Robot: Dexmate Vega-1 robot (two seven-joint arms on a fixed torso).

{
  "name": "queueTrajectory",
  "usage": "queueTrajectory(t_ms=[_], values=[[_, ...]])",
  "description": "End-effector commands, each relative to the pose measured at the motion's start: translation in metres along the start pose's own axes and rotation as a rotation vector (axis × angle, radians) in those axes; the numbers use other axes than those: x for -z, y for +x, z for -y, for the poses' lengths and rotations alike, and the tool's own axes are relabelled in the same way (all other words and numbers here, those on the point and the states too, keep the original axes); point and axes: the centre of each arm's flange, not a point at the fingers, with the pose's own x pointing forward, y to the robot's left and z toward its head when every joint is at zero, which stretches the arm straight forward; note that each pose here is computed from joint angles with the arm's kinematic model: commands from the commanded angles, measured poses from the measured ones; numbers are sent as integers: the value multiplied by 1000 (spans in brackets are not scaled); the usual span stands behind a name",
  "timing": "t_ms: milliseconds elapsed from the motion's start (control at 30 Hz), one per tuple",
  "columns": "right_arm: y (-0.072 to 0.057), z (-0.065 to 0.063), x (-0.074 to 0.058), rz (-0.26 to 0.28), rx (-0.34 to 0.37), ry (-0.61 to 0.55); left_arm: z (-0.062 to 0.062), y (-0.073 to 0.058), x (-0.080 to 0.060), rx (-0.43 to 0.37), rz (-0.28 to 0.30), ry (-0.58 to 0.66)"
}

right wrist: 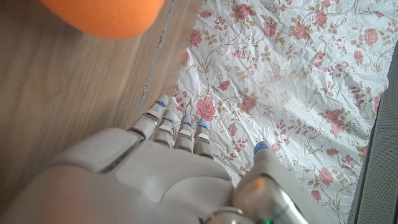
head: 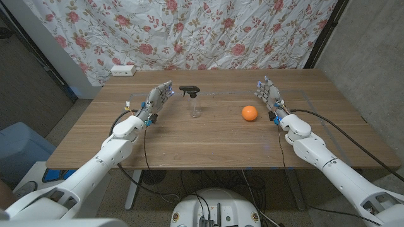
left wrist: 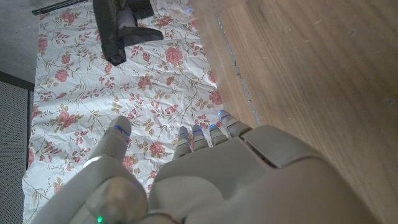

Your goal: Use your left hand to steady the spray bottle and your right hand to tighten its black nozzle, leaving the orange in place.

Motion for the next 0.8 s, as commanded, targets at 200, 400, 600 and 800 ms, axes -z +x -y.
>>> queueTrajectory(t_ms=[200,400,600,800], values=[[-9,-5,-4,-2,5,-9,-15,-20,-7,91,-28,41],[-11,-7,-4,2,7,-12,-18,-27,-10,108,-49,63],[-12,-10,-5,6,-1,-16,-19,-30,-13,142,-67,92],[-15,-10,-7,12,-5,-22,-18,-28,-16,173,-75,120]])
